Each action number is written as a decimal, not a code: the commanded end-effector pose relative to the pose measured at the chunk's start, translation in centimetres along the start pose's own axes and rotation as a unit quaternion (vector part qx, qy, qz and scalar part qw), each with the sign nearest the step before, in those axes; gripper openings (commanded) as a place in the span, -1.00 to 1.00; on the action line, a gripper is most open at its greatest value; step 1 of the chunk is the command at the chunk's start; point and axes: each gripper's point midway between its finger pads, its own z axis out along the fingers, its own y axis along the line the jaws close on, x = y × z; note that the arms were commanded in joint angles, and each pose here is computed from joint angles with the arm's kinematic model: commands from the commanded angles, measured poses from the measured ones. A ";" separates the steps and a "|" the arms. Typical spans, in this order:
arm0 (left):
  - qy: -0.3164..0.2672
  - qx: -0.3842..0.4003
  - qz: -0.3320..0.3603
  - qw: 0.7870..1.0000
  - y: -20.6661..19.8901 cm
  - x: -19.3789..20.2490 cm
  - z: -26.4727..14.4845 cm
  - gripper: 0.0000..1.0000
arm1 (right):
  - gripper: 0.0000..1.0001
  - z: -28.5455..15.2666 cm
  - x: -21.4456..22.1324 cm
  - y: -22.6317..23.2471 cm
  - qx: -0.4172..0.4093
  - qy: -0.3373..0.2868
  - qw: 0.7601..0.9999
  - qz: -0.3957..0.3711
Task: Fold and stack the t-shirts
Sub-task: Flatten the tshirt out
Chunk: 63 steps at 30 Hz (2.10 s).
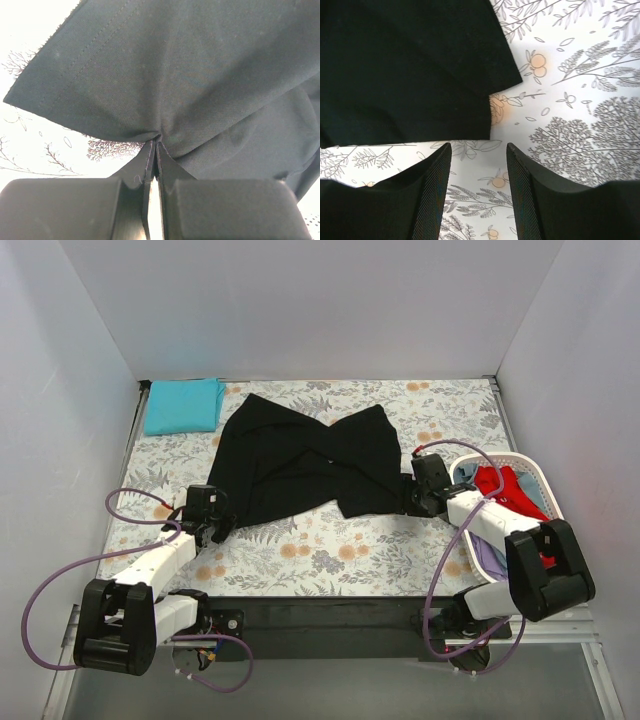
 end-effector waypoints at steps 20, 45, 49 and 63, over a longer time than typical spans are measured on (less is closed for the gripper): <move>0.006 0.061 0.012 0.998 -3.1 -0.5 -1.1 -0.71 | -0.97 -6.3 -11.6 -1.8 0.030 -0.155 0.986 0.048; 0.004 -0.117 -0.055 0.992 4.7 1.2 -3.2 -0.22 | -0.97 -8.0 -14.1 -0.9 -0.014 -0.168 0.985 0.031; 0.012 -0.145 -0.031 0.989 4.8 2.2 -3.2 -0.21 | -0.97 -7.9 -13.9 -0.7 -0.024 -0.169 0.985 0.033; -0.023 -0.248 0.012 0.968 6.3 1.9 -1.8 -0.25 | -0.97 -8.0 -13.7 0.1 -0.052 -0.169 0.984 0.033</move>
